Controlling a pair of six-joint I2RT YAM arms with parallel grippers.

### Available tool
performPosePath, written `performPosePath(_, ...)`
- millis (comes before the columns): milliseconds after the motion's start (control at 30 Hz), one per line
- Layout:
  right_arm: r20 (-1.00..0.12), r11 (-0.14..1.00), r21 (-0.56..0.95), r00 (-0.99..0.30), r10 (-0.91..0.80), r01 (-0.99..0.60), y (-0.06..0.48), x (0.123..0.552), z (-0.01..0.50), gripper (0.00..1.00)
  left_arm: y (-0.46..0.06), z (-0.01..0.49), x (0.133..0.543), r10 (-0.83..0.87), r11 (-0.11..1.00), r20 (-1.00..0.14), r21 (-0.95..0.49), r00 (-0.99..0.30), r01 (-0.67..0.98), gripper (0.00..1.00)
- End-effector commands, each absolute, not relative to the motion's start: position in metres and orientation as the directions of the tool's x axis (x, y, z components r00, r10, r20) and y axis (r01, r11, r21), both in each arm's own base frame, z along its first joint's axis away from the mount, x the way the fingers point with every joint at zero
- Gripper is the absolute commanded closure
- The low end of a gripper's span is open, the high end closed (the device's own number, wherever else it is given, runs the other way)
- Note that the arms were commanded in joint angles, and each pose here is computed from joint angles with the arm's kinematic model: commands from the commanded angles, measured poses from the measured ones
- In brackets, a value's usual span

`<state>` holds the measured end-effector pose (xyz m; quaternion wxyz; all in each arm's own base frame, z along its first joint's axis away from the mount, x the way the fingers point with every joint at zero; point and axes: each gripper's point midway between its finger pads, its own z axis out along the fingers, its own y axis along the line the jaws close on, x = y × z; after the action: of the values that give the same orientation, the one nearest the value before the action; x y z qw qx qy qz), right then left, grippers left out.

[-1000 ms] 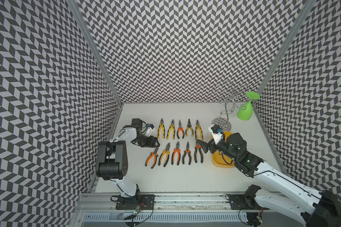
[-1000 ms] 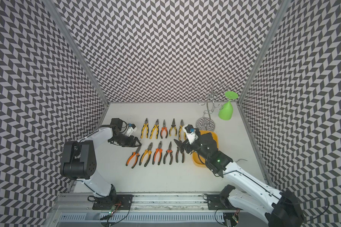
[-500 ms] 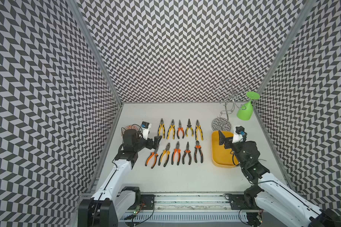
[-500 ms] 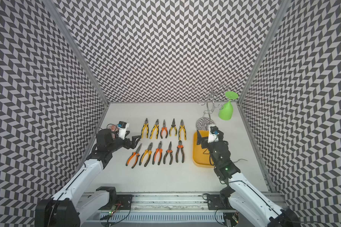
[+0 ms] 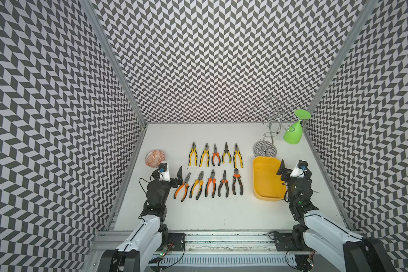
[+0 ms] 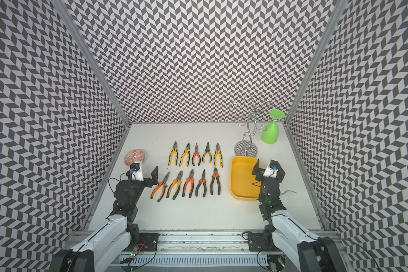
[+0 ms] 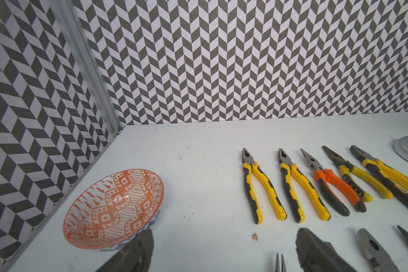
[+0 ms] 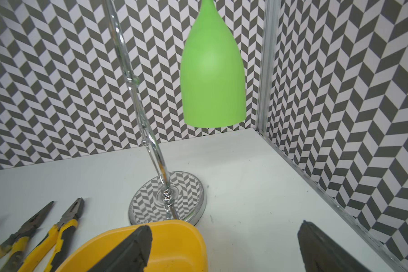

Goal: Take the pliers out of the storage box
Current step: Reset both arms

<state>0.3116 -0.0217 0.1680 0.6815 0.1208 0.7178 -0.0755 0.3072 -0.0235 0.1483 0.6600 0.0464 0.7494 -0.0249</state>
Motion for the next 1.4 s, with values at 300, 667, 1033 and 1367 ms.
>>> performPosePath(300,-0.989,0.966,0.133,0.086,0.117,0.220,-0.026,0.329,0.178,0.01,-0.027,0.171,0.346,0.065,0.988,-0.998,0.065,0.003,0.142,0.02)
performPosePath(667,-0.993,0.975,0.103,0.078,0.090,0.195,-0.023,0.346,0.171,0.01,-0.023,0.147,0.377,0.045,0.985,-0.998,0.039,-0.033,0.169,0.02)
performPosePath(1033,-0.990,0.975,0.108,0.113,0.087,0.193,-0.024,0.348,0.164,0.01,-0.022,0.144,0.382,0.037,0.985,-0.998,0.028,-0.052,0.169,0.02)
performPosePath(1367,-0.991,0.976,0.106,0.096,0.089,0.188,-0.023,0.352,0.162,0.00,-0.022,0.144,0.383,0.039,0.985,-0.998,0.029,-0.053,0.168,0.02)
